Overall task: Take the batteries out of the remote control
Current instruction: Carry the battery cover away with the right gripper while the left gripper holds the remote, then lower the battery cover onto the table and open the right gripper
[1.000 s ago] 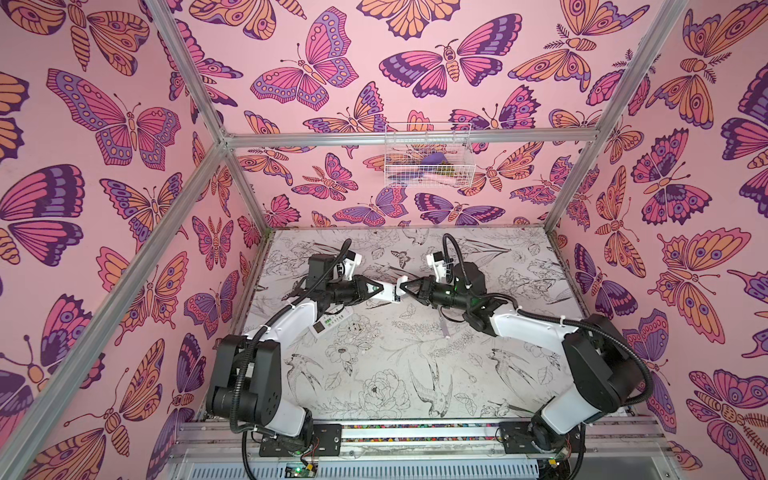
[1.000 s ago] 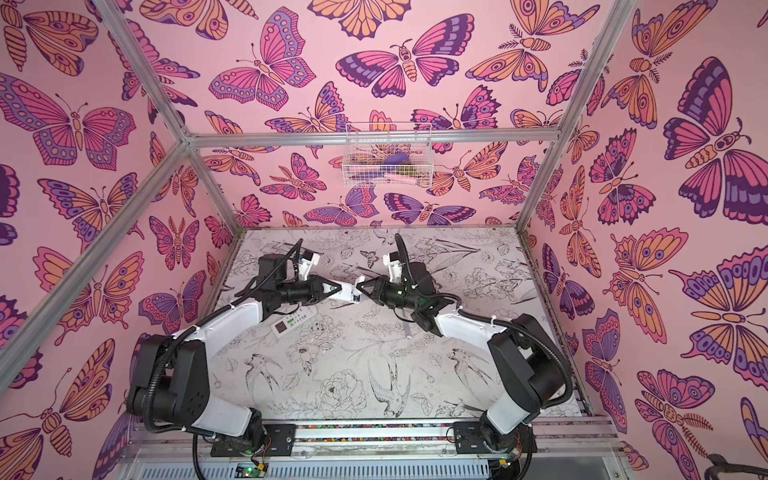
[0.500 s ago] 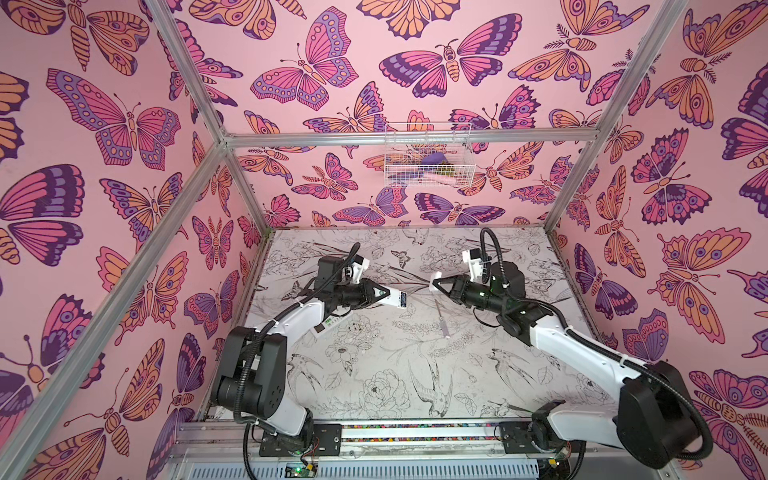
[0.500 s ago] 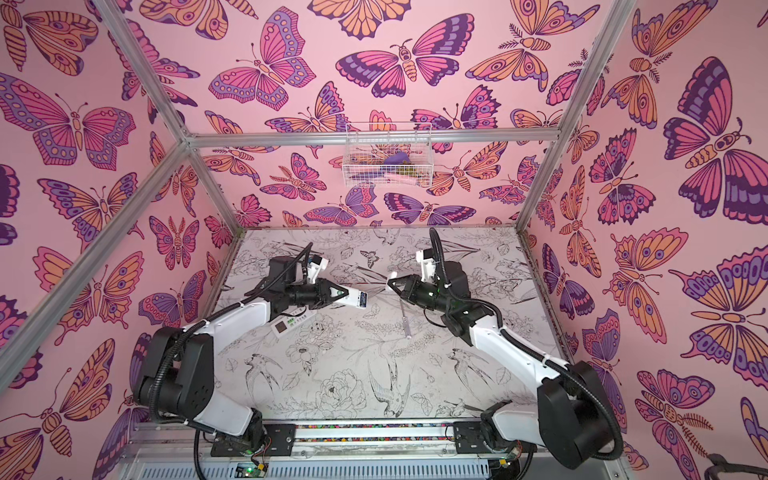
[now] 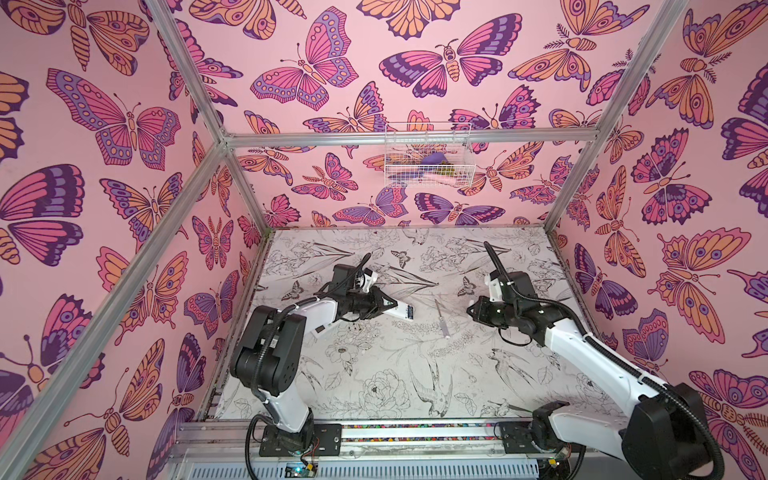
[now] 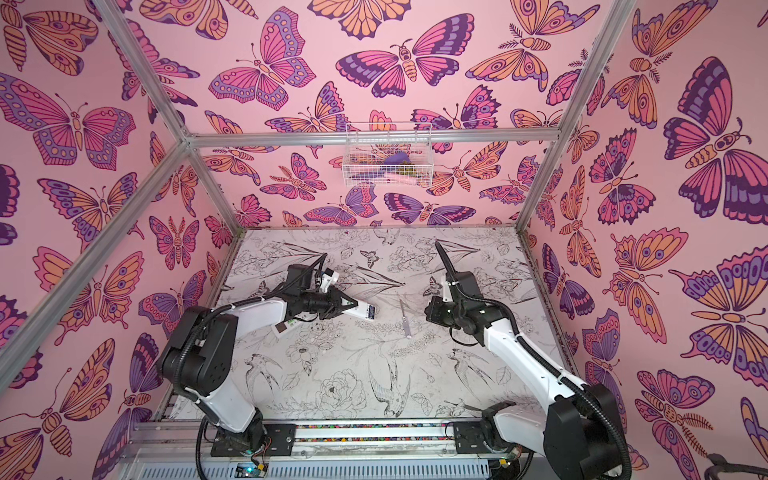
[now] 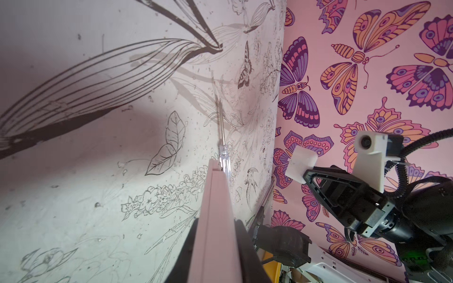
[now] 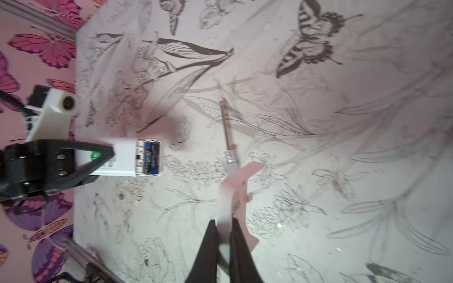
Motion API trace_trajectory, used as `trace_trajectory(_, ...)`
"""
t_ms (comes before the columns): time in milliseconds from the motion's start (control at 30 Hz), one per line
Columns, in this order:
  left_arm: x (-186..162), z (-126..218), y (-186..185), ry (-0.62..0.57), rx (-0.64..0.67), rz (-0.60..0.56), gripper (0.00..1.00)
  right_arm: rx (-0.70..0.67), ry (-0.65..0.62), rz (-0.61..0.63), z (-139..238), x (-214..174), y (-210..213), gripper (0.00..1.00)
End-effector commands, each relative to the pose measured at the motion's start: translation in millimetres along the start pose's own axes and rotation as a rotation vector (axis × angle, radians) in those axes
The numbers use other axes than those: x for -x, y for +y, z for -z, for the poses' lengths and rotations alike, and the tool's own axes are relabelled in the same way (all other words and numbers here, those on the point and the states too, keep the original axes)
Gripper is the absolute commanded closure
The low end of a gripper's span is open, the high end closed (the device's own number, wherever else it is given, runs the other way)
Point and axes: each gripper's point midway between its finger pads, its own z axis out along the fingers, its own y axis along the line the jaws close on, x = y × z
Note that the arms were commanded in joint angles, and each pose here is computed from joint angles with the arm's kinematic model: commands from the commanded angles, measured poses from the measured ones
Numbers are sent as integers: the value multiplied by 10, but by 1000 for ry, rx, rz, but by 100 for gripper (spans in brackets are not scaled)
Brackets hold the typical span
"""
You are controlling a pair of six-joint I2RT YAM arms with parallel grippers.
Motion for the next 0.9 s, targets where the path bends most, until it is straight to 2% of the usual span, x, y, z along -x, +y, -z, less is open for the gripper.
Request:
trace_trajectory(0, -2, -54, 43, 0, 1, 24, 100, -168, 46, 81, 88, -43, -310, 89)
trace_trajectory(333, -14, -170, 158, 36, 31, 73, 100, -359, 157, 118, -58, -77, -809, 89)
trace_trajectory(567, -17, -162, 216, 35, 56, 86, 95, -402, 210, 137, -254, -138, -960, 91)
trace_trajectory(867, -25, -165, 326, 35, 84, 111, 84, -424, 256, 144, -373, -158, -1025, 92)
